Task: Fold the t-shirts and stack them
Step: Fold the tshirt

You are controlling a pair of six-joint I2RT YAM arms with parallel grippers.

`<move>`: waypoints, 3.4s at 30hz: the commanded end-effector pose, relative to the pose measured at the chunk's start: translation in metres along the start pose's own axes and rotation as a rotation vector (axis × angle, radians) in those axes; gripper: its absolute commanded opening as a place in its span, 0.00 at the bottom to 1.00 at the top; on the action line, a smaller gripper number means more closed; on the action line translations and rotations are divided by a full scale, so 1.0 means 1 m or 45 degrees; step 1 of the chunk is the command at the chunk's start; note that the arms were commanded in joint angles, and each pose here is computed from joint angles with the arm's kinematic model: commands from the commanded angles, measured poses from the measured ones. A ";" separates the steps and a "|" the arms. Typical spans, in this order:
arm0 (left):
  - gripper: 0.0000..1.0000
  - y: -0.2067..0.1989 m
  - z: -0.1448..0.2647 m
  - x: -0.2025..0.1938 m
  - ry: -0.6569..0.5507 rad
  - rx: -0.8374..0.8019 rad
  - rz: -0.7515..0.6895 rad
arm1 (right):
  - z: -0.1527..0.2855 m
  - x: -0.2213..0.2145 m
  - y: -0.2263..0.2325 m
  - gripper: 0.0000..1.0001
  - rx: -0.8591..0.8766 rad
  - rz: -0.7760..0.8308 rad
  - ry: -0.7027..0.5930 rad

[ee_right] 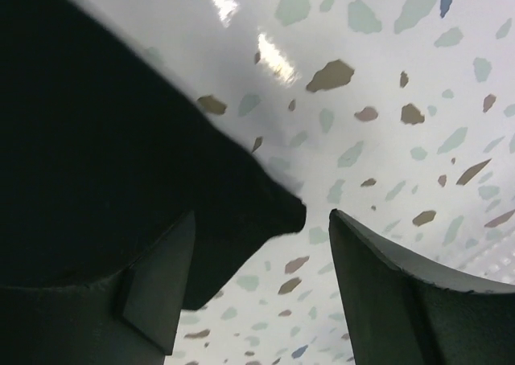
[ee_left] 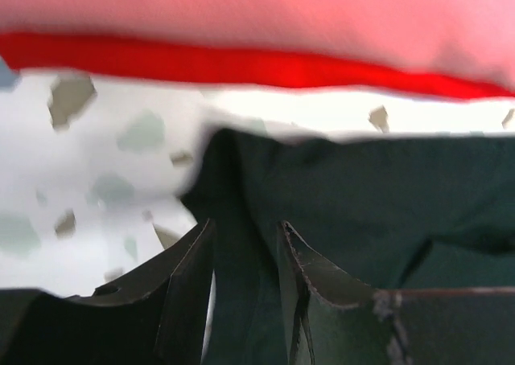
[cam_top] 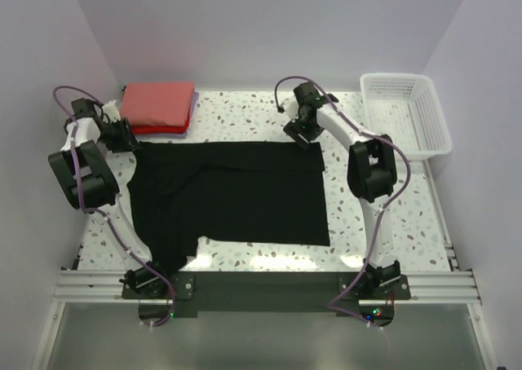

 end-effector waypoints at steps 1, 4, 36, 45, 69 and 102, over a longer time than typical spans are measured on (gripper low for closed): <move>0.42 -0.016 0.047 0.006 -0.110 0.021 -0.132 | 0.069 0.003 0.006 0.71 0.097 -0.032 -0.142; 0.42 -0.019 0.050 -0.005 -0.075 0.015 -0.131 | 0.069 -0.013 0.023 0.69 0.142 -0.059 -0.064; 0.35 -0.055 0.014 -0.082 0.202 -0.221 -0.102 | -0.004 -0.126 0.028 0.38 0.167 -0.039 0.364; 0.40 -0.119 0.039 -0.065 0.140 -0.457 -0.488 | 0.058 -0.081 0.021 0.45 0.435 -0.095 0.042; 0.50 -0.181 -0.042 -0.058 0.269 -0.471 -0.646 | 0.025 -0.029 0.025 0.37 0.391 -0.243 -0.070; 0.18 -0.231 -0.027 -0.106 0.478 -0.902 -0.837 | 0.024 -0.047 0.008 0.37 0.336 -0.241 -0.006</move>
Point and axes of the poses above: each gripper's point midway between its finger pads, its own z axis back along the fingers, its own y axis along the line the jaws close on, x = y × z, the point moved 10 cm from there along z, back along the fingers, and after that the axes turned 1 degree about -z, right-handed, at the moved point
